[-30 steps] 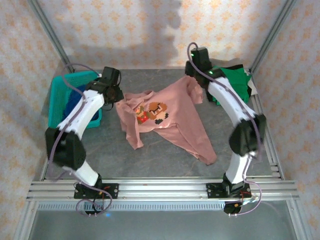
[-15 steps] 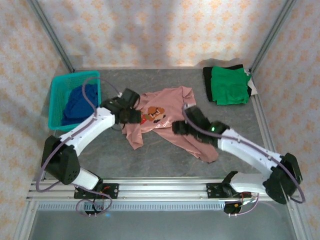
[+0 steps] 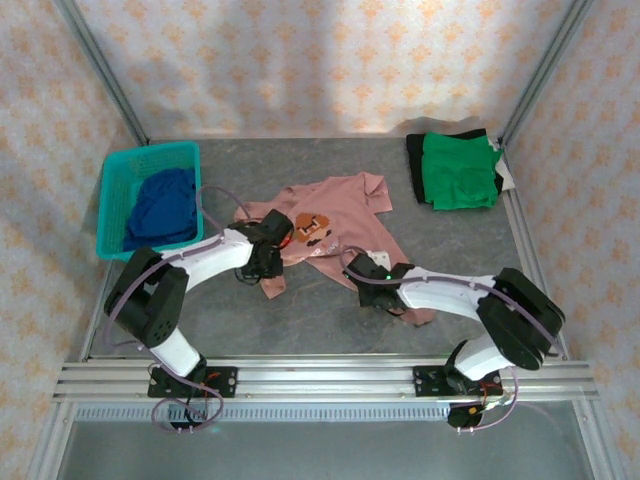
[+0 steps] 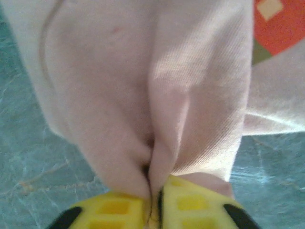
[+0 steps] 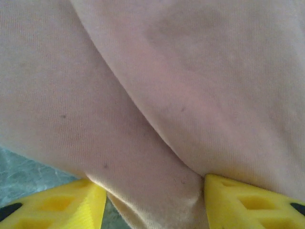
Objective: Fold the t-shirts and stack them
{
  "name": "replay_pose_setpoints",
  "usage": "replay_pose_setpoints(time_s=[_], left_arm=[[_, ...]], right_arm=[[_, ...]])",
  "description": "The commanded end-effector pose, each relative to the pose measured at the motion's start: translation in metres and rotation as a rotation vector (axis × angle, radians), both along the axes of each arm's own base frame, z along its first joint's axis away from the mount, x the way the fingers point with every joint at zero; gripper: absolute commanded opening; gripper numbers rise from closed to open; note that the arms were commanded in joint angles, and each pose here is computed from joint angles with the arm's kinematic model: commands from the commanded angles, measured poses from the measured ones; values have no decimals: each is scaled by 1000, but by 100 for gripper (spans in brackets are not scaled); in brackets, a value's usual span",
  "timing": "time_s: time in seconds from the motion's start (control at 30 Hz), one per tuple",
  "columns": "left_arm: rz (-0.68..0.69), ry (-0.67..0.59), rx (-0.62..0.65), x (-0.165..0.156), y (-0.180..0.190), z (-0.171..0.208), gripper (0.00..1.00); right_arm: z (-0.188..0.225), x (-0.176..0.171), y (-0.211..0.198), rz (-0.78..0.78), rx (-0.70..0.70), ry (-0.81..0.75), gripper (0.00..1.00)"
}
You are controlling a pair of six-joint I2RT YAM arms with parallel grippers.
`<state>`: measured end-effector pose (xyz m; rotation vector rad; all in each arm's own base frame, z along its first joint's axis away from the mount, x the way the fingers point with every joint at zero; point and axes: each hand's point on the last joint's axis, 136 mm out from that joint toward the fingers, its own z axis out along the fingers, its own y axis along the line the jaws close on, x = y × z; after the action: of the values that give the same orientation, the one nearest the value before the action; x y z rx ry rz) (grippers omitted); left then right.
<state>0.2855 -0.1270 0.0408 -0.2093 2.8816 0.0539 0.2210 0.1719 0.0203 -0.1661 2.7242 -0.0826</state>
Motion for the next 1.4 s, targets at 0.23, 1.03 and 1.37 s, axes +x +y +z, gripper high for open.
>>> replay_pose_setpoints(time_s=[0.23, 1.03, 1.37], left_arm=[[86, -384, -18, 19, 40, 182, 0], [139, -377, 69, 98, 58, 171, 0], [158, -349, 69, 92, 63, 158, 0]], right_arm=[[128, 30, -19, 18, -103, -234, 0], [172, 107, 45, 143, 372, -261, 65], [33, -38, 118, 486, 229, 18, 68]])
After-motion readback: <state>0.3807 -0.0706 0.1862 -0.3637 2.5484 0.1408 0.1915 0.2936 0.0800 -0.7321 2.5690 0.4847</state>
